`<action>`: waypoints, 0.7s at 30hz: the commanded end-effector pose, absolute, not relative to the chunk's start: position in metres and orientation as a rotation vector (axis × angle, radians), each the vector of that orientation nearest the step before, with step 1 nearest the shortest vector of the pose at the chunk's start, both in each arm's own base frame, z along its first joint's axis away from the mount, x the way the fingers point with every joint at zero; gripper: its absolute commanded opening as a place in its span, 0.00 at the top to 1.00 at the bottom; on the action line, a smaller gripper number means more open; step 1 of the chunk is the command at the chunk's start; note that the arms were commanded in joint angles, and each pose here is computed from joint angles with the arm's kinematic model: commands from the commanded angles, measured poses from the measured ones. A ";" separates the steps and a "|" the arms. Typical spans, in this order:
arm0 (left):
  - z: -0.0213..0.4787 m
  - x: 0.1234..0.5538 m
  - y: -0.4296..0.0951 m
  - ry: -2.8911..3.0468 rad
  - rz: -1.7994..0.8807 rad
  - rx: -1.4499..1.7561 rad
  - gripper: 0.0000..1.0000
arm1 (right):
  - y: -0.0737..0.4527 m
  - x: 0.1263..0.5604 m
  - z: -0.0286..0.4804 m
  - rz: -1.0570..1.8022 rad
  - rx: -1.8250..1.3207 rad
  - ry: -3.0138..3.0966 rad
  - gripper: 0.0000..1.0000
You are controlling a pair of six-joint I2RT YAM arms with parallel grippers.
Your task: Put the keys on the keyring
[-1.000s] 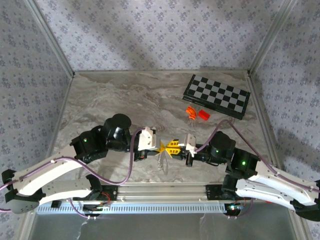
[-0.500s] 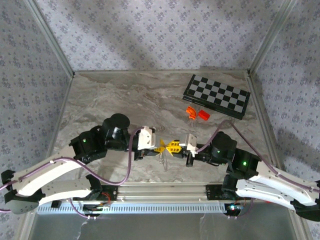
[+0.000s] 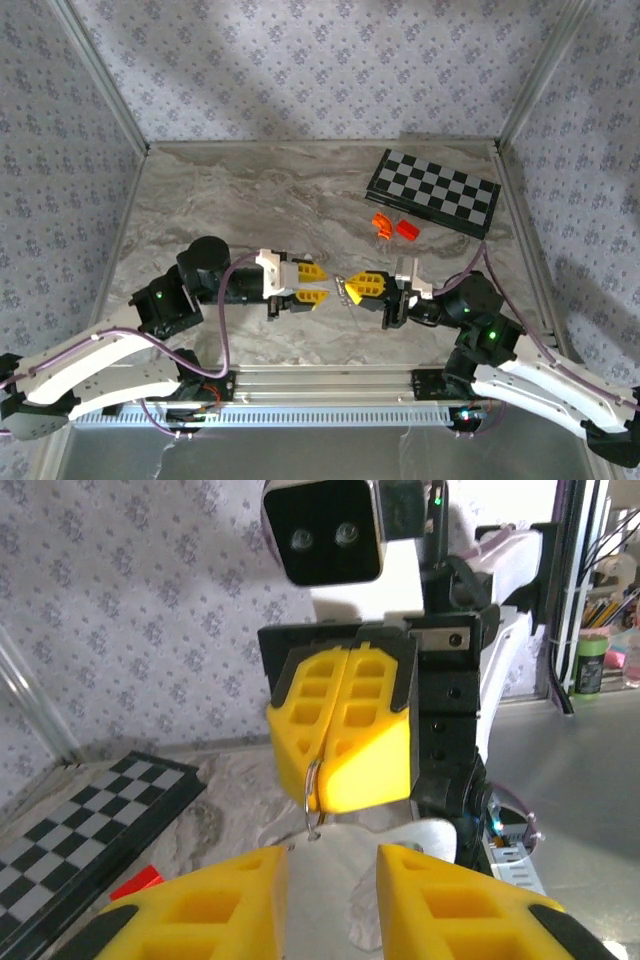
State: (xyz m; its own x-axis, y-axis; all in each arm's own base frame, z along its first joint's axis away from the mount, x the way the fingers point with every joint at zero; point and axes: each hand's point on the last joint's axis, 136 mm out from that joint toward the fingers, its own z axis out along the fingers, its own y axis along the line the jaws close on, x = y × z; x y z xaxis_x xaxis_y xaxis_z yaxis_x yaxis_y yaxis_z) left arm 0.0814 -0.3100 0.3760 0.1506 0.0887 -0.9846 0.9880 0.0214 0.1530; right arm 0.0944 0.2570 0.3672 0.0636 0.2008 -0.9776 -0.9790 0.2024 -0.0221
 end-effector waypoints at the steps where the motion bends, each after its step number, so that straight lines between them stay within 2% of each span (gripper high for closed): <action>1: 0.396 0.075 -0.315 1.093 -1.111 1.292 0.71 | 0.250 0.084 0.396 1.222 -0.875 0.985 1.00; 21: 0.402 0.077 -0.328 1.046 -1.145 1.281 0.82 | 0.250 0.087 0.395 1.274 -0.834 0.965 1.00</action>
